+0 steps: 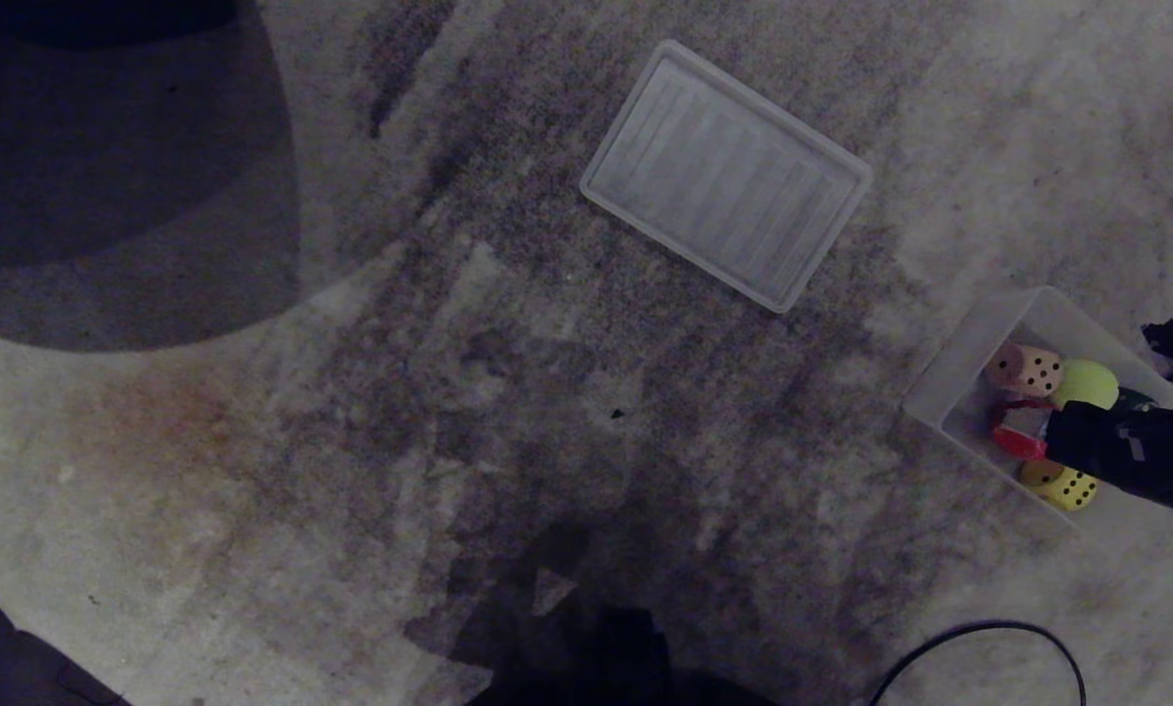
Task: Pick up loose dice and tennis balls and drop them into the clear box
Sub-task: Put the toys in the box, then pick up the ball on the table
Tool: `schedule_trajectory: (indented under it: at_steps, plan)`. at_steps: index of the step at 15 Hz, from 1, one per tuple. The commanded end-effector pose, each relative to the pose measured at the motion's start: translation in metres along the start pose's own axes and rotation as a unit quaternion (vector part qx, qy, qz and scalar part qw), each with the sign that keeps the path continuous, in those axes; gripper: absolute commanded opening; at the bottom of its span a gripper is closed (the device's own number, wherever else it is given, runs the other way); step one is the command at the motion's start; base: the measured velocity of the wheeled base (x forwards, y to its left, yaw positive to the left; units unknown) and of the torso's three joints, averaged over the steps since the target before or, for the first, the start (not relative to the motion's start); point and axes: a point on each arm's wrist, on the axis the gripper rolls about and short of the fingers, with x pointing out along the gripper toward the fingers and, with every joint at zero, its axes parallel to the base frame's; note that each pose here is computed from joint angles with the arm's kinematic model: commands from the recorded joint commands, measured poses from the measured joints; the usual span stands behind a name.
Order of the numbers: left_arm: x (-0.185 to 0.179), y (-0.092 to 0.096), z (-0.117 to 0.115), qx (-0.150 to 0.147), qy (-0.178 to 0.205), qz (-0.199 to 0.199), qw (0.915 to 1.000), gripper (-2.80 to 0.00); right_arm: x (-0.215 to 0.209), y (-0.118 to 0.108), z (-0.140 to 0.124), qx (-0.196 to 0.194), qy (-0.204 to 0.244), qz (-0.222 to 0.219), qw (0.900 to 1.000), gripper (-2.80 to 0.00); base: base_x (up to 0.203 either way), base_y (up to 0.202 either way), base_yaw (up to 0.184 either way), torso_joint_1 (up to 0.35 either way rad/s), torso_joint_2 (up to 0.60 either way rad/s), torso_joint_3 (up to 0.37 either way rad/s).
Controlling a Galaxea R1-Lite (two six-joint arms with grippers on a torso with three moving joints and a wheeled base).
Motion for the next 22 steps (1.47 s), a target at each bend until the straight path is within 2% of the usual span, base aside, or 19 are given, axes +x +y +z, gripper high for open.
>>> schedule_trajectory:
  at_steps: [1, 5, 8, 11, 14, 17, 19, 21, 22]
  plan:
    - [0.0, 0.0, 0.0, 0.0, 0.001, 0.0, 1.0, -2.8, -0.019, 0.003, 0.004, -0.004, -0.024, 0.013, 1.0, -2.8, 0.0, 0.0, 0.0, 0.0, 0.0, 0.0]
    - [0.0, 0.0, 0.0, 0.0, 0.001, 0.0, 1.0, -2.8, -0.07, 0.011, -0.008, -0.031, -0.052, 0.042, 0.997, -2.8, 0.0, 0.0, 0.0, 0.0, 0.0, 0.0]
    - [0.0, 0.0, 0.0, 0.0, 0.001, 0.0, 1.0, -2.8, -0.121, 0.006, -0.025, -0.039, -0.059, 0.049, 0.996, -2.8, 0.0, 0.0, 0.0, 0.0, 0.0, 0.0]
    - [0.0, 0.0, 0.0, 0.0, 0.001, 0.0, 1.0, -2.8, -0.174, -0.007, -0.054, -0.042, -0.064, 0.054, 0.996, -2.8, 0.0, 0.0, 0.0, 0.0, 0.0, 0.0]
    - [0.0, 0.0, 0.0, 0.0, 0.001, 0.0, 1.0, -2.8, -0.211, -0.023, -0.089, -0.041, -0.094, 0.063, 0.993, -2.8, 0.0, 0.0, 0.0, 0.0, 0.0, 0.0]
    - [0.0, 0.0, 0.0, -0.001, 0.001, 0.0, 1.0, -2.8, -0.225, -0.036, -0.123, -0.048, -0.117, 0.068, 0.99, -2.8, 0.0, 0.0, 0.0, 0.0, 0.0, 0.0]
    - [0.0, 0.0, 0.0, 0.0, 0.001, 0.0, 1.0, -2.8, -0.214, -0.04, -0.136, -0.061, -0.112, 0.06, 0.99, -2.8, 0.0, 0.0, 0.0, 0.0, 0.0, 0.0]
    - [0.0, 0.0, 0.0, 0.0, 0.001, 0.0, 1.0, -2.8, -0.205, -0.043, -0.148, -0.117, -0.098, 0.043, 0.987, -2.8, 0.0, 0.0, 0.0, 0.0, 0.0, 0.0]
    - [0.0, 0.0, 0.0, -0.001, 0.001, 0.0, 1.0, -2.8, -0.199, -0.046, -0.156, -0.124, -0.081, 0.038, 0.988, -2.8, 0.0, 0.0, 0.0, 0.0, 0.0, 0.0]
